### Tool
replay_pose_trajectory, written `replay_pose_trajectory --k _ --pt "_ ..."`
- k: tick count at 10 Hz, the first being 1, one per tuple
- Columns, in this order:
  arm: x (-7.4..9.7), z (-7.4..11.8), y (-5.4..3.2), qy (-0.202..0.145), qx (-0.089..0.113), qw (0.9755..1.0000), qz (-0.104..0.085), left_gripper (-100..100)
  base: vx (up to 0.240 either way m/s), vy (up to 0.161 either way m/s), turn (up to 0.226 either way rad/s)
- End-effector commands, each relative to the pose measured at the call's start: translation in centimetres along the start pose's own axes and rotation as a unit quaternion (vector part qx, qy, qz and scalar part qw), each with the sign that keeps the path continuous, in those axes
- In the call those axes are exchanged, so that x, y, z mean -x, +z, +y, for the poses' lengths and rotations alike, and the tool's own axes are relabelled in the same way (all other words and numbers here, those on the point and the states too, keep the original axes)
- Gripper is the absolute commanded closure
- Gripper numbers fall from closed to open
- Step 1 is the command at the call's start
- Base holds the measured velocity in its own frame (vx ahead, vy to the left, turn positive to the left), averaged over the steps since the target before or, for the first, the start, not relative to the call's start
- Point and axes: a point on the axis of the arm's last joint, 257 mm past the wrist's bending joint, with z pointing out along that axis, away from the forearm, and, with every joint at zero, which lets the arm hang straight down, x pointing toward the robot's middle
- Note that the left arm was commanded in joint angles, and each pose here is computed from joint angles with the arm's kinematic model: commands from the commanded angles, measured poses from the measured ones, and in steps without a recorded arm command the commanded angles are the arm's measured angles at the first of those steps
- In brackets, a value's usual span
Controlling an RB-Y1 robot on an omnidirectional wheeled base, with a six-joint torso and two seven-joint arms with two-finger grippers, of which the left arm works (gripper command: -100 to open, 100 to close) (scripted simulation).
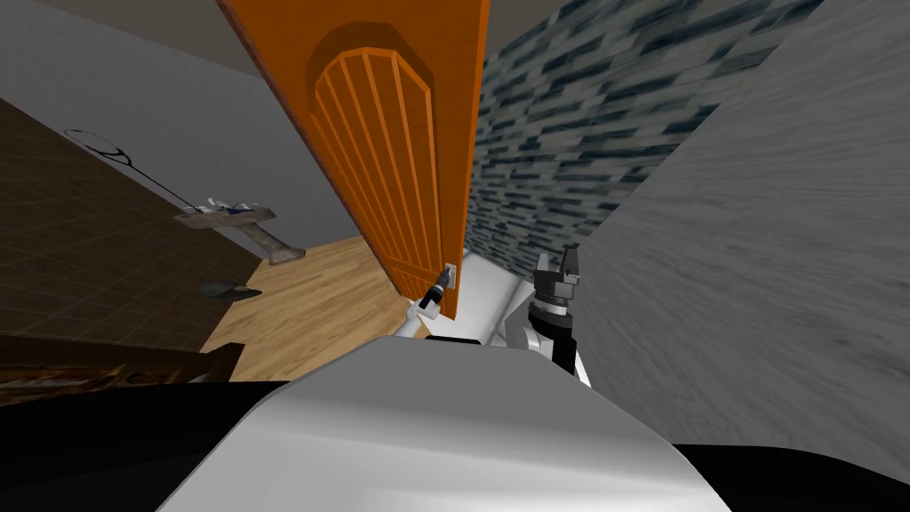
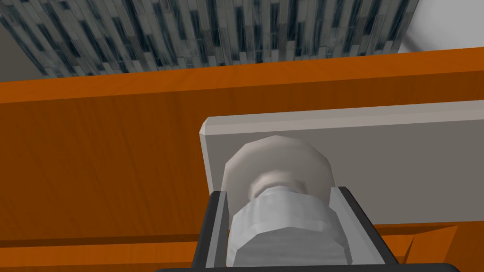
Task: Push the door open
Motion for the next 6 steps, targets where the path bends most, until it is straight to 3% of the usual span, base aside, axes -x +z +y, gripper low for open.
replay_pose_trajectory --k 1,6 --pt "-0.03 -0.22 0.08 0.000 -0.003 1.0000 0.000 100 0.000 0.000 0.000" --pt "0.89 0.55 -0.46 0.020 0.006 0.9998 -0.001 100 0.142 0.011 0.166"
